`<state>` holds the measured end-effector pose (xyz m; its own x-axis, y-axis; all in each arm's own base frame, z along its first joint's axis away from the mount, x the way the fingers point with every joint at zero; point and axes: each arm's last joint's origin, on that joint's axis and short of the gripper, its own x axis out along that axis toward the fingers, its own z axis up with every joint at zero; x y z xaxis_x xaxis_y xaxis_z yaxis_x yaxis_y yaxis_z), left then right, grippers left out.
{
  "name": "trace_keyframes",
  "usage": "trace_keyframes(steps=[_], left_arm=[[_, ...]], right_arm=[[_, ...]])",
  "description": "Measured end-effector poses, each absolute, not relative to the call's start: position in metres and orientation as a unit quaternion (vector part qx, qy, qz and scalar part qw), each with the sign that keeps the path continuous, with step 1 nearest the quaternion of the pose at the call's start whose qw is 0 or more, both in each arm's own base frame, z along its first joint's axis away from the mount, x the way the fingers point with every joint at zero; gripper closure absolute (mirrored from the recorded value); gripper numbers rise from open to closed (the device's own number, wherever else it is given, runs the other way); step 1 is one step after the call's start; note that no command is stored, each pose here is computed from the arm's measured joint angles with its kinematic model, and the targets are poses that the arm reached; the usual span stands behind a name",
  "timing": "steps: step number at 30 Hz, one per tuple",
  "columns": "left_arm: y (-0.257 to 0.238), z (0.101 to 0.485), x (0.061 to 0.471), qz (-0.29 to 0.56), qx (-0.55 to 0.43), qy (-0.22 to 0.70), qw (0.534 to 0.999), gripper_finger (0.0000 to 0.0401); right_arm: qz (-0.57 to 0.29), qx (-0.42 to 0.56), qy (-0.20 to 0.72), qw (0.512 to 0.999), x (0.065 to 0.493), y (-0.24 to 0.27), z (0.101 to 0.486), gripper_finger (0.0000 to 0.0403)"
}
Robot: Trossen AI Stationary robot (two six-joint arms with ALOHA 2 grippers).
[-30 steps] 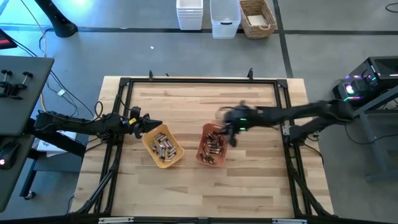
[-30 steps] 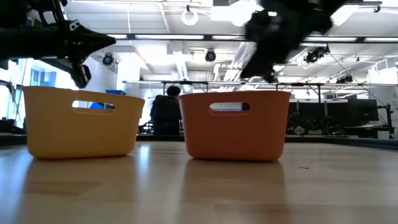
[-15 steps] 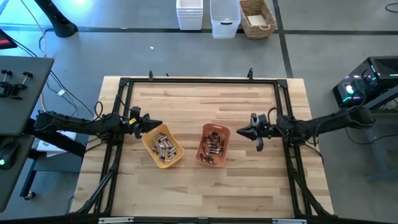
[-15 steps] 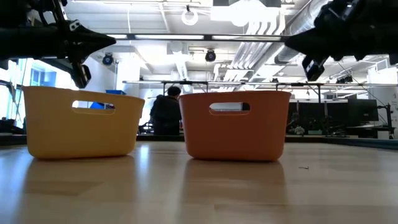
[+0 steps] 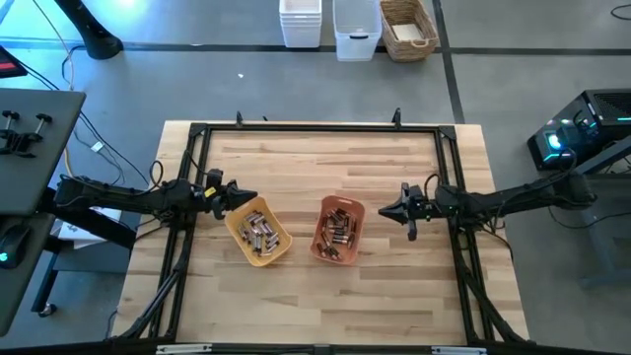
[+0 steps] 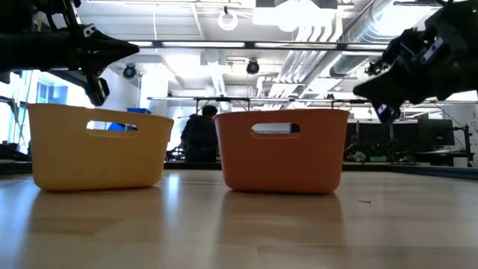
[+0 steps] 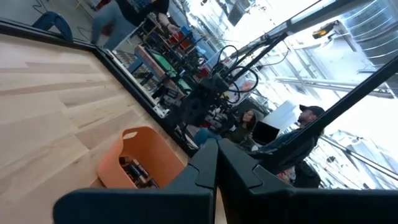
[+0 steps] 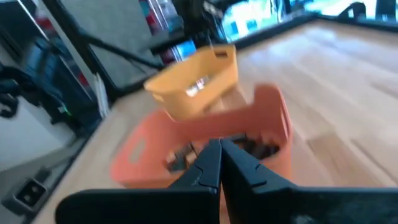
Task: Sort batteries
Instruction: Return to Home Position
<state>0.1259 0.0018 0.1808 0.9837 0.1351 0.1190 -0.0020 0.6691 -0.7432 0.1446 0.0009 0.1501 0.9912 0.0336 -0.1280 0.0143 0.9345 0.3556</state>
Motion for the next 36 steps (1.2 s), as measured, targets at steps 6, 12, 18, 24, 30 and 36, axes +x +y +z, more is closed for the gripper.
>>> trace_keyframes(steps=[6, 12, 18, 24, 30, 36], left_arm=[[0.002, 0.181, 0.126, 0.038, -0.405, -0.082, 0.910, 0.0401], [0.002, 0.181, 0.126, 0.038, -0.405, -0.082, 0.910, 0.0401], [0.002, 0.181, 0.126, 0.038, -0.405, -0.082, 0.910, 0.0401], [0.002, 0.180, 0.126, 0.039, -0.405, -0.078, 0.910, 0.0401], [0.002, 0.186, 0.116, 0.031, -0.406, -0.102, 0.908, 0.0401], [0.005, 0.194, 0.100, 0.020, -0.406, -0.155, 0.900, 0.0401]], right_arm=[[-0.007, 0.179, 0.132, 0.975, 0.142, 0.001, 0.137, 0.0403], [-0.020, 0.178, 0.193, 0.965, 0.137, 0.001, 0.126, 0.0403], [-0.021, 0.177, 0.186, 0.966, 0.116, 0.001, 0.134, 0.0403], [-0.004, 0.178, 0.038, 0.983, 0.103, 0.000, 0.162, 0.0402], [-0.006, 0.177, -0.054, 0.983, 0.096, -0.003, 0.177, 0.0402], [-0.005, 0.177, -0.049, 0.983, 0.097, -0.003, 0.177, 0.0402]])
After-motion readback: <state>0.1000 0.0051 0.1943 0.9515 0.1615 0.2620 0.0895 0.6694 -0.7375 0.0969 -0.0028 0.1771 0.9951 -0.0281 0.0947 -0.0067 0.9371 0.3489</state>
